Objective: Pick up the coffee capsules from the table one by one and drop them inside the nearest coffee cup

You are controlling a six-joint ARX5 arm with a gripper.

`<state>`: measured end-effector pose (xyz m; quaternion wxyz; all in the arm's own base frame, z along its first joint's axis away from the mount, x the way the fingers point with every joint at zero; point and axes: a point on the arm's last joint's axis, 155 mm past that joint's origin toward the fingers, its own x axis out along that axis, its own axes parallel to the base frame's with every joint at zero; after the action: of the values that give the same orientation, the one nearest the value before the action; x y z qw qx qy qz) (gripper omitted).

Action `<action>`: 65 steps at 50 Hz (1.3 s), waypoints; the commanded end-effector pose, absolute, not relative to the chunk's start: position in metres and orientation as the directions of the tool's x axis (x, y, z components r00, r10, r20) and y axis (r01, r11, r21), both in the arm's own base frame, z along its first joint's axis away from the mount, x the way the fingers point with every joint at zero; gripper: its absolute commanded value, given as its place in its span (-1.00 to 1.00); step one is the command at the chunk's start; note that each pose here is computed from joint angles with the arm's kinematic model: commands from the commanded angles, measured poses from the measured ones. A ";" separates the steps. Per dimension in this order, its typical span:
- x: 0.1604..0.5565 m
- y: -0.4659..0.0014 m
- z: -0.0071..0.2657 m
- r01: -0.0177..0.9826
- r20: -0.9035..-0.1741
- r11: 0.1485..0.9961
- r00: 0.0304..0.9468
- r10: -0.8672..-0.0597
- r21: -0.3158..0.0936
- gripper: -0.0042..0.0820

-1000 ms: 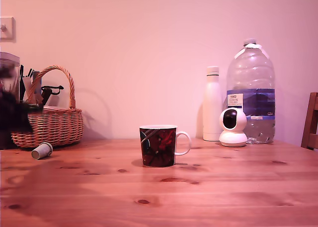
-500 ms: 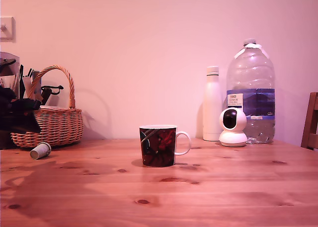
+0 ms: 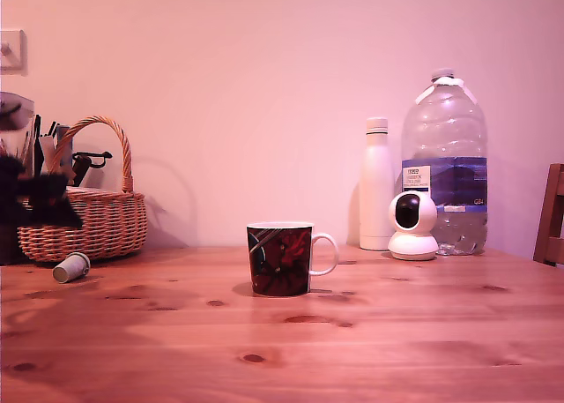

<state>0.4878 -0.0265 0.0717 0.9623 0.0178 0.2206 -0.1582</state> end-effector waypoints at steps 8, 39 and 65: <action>0.496 -0.030 0.049 0.352 -0.436 0.934 0.833 -0.340 -0.056 0.50; 0.519 -0.032 0.018 0.382 -0.483 0.921 0.795 -0.367 -0.070 0.50; 0.518 -0.019 0.013 0.365 -0.501 0.931 0.800 -0.329 -0.028 -0.52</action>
<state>0.5209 -0.0236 0.0217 0.9499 0.0339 0.2494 -0.1855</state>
